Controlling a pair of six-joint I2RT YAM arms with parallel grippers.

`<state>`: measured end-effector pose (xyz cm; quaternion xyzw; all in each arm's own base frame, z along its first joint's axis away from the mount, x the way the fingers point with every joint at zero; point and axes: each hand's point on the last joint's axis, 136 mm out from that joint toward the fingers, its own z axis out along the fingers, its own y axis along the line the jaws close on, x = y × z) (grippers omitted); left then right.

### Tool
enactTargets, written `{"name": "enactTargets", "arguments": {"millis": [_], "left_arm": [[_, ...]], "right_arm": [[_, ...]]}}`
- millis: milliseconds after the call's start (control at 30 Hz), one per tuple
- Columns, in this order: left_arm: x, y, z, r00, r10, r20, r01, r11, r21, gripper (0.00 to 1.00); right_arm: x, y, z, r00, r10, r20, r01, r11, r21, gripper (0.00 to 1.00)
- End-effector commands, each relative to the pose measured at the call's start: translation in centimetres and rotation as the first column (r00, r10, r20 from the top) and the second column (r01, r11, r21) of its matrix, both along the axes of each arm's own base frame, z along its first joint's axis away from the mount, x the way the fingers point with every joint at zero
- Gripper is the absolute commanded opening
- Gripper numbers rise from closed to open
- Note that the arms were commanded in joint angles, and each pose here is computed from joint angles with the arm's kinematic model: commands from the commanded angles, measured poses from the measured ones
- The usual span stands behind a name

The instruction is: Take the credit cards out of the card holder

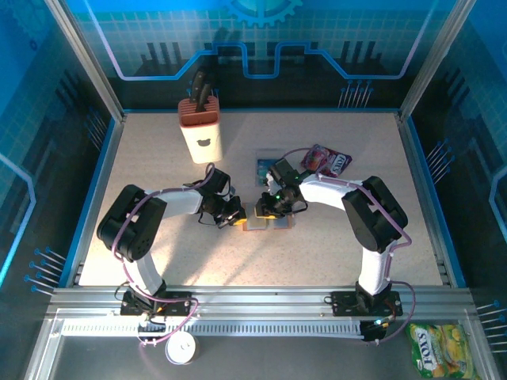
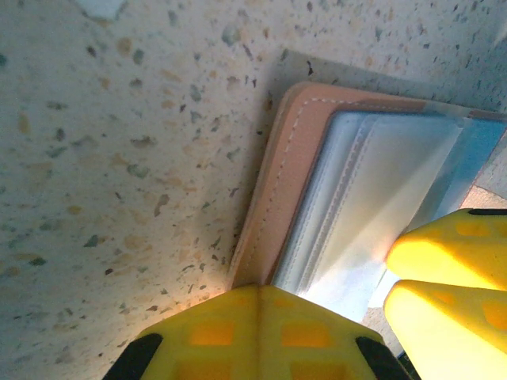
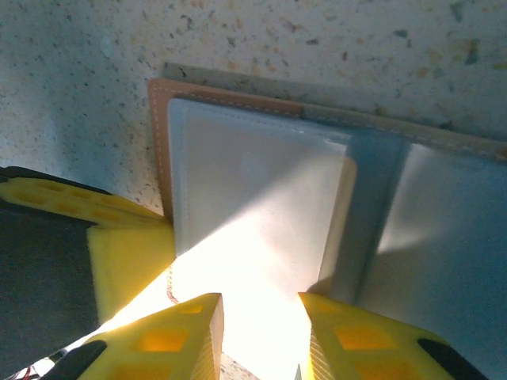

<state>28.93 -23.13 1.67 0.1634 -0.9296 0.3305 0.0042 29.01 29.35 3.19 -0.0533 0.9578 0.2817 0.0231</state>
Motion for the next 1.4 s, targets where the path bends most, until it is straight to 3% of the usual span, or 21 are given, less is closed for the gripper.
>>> {"name": "enactTargets", "arguments": {"millis": [0, 400, 733, 900, 1367], "left_arm": [[-1.2, 1.0, -1.3, 0.998, -0.003, -0.062, 0.007, 0.999, 0.052, 0.04], [-0.9, 1.0, -0.4, 0.999, -0.003, -0.052, 0.006, 0.999, 0.052, 0.04], [0.4, -0.2, 3.2, 1.0, 0.018, 0.007, -0.018, 1.0, -0.018, 0.06], [0.7, -1.4, 4.0, 0.999, 0.04, 0.011, -0.039, 0.995, -0.089, 0.13], [1.2, -3.5, 4.5, 0.999, 0.041, 0.019, -0.038, 0.989, -0.14, 0.26]], "right_arm": [[-0.4, -0.7, 0.2, 1.0, 0.011, 0.007, -0.011, 0.999, -0.044, 0.31], [-0.2, -1.9, 0.5, 1.0, 0.007, 0.013, -0.006, 0.998, -0.063, 0.32], [-0.3, -1.8, -0.2, 1.0, -0.005, -0.012, 0.005, 1.0, -0.026, 0.31], [-0.3, -2.0, -0.3, 1.0, -0.011, -0.013, 0.01, 1.0, -0.019, 0.31], [-0.3, -2.1, -0.4, 1.0, -0.017, -0.021, 0.016, 1.0, -0.009, 0.31]]}}
